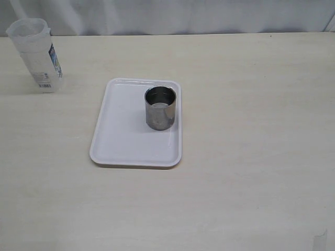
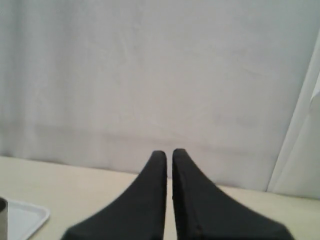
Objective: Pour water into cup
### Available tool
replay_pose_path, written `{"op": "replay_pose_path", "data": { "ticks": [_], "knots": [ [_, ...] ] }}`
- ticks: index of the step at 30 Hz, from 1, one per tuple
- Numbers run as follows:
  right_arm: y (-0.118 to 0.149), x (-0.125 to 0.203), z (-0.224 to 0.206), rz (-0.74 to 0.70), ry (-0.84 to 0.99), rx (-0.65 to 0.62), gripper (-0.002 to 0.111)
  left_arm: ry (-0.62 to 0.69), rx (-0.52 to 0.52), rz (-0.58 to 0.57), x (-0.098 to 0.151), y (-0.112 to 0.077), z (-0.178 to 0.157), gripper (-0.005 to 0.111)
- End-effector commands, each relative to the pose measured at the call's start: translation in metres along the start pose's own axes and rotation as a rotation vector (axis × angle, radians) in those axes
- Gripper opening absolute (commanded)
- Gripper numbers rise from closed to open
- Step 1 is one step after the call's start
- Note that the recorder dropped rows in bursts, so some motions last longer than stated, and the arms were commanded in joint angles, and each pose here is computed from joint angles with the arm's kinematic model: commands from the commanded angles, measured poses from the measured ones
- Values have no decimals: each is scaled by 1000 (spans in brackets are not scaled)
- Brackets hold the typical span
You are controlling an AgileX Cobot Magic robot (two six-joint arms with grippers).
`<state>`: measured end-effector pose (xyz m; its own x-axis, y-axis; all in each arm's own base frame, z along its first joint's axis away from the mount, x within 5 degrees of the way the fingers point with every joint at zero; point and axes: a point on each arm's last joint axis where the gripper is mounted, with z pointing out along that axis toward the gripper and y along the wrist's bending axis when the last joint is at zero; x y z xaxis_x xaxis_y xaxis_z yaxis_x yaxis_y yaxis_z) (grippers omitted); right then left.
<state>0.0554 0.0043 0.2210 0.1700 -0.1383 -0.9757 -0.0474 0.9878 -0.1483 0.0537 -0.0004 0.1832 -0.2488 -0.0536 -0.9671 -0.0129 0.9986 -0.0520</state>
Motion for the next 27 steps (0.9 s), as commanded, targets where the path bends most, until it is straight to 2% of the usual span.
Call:
{"op": "replay_pose_path", "data": {
  "ticks": [1,8,12,27],
  "knots": [
    [0,14,-1,-5,144,-1,4,-14,2,-10,-1,0,0,96],
    [2,31,-6,3,342,-13,4,-14,2,-10,-1,0,0,96],
    [2,37,-8,60,411,-5,4,-14,2,-10,-1,0,0,96],
    [2,37,-8,74,413,-2,4,-14,2,-10,-1,0,0,96]
  ]
}}
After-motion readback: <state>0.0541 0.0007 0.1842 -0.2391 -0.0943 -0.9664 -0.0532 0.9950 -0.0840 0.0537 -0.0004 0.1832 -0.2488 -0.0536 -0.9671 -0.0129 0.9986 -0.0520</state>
